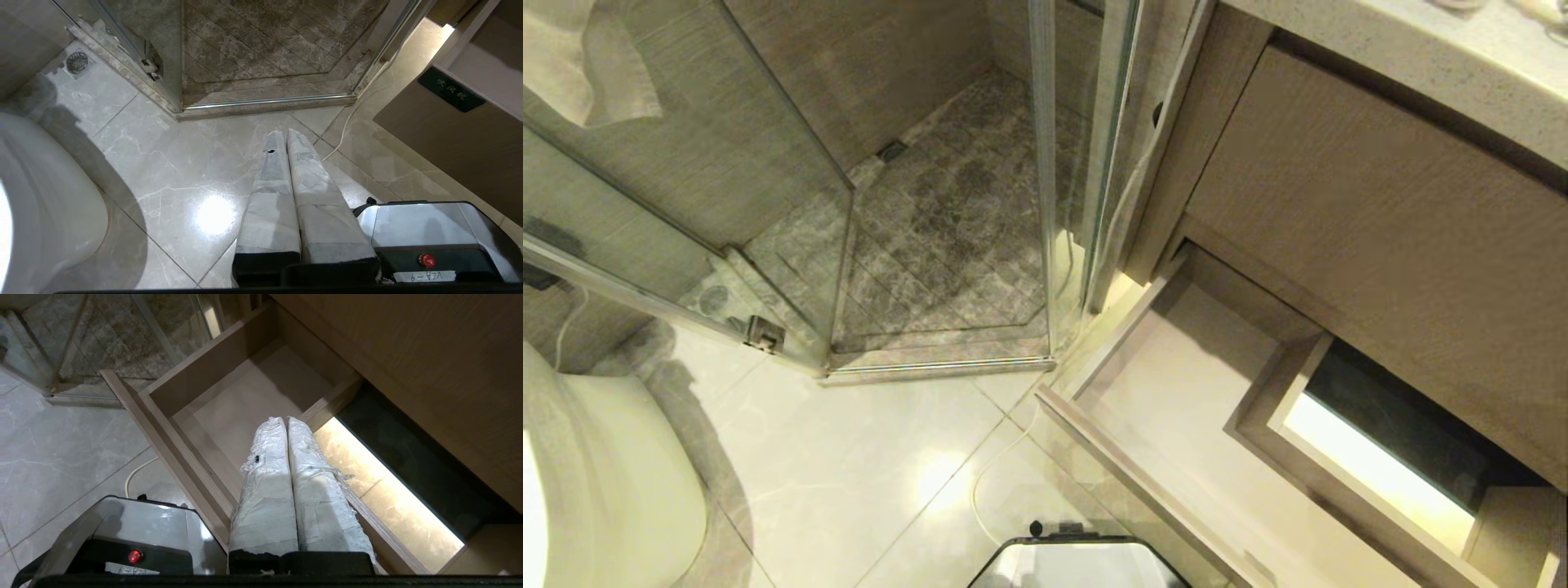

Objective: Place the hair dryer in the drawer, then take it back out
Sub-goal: Pick up the hairdryer

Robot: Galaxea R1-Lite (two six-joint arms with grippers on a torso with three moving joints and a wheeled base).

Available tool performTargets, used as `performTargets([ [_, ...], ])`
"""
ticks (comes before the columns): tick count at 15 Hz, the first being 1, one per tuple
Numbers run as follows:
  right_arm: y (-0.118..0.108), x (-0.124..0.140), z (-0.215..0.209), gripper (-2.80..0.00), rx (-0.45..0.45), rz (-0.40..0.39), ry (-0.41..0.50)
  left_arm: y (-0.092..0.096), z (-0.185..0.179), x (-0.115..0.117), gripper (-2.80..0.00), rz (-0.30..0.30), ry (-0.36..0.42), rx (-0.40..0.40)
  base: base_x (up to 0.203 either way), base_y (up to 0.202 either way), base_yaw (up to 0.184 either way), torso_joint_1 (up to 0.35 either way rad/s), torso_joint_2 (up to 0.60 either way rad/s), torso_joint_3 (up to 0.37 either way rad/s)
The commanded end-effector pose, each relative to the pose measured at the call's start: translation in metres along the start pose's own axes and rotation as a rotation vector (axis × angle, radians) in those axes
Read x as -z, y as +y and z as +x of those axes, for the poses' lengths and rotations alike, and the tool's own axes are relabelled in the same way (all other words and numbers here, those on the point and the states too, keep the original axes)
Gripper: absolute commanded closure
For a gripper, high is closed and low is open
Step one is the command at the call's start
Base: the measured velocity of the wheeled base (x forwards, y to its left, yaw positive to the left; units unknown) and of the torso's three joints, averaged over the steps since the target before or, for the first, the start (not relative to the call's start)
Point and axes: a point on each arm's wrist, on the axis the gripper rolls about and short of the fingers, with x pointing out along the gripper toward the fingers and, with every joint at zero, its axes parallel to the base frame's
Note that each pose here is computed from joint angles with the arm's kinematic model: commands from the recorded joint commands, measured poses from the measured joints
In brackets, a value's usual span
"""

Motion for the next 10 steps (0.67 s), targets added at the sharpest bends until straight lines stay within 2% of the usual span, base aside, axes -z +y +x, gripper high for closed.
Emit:
performTargets([
  [1,0.0008,0.0118,-0.0009,0.0,0.0,-0.001,0.0,0.0,0.0001,0.0004,0.0,0.0,0.002,0.0,0.0,0.0,0.0,0.252,-0.45,-0.212],
  [10,0.0008,0.0118,-0.0009,0.0,0.0,-0.001,0.0,0.0,0.0001,0.0002,0.0,0.0,0.001,0.0,0.0,0.0,0.0,0.296,-0.55,-0.255],
])
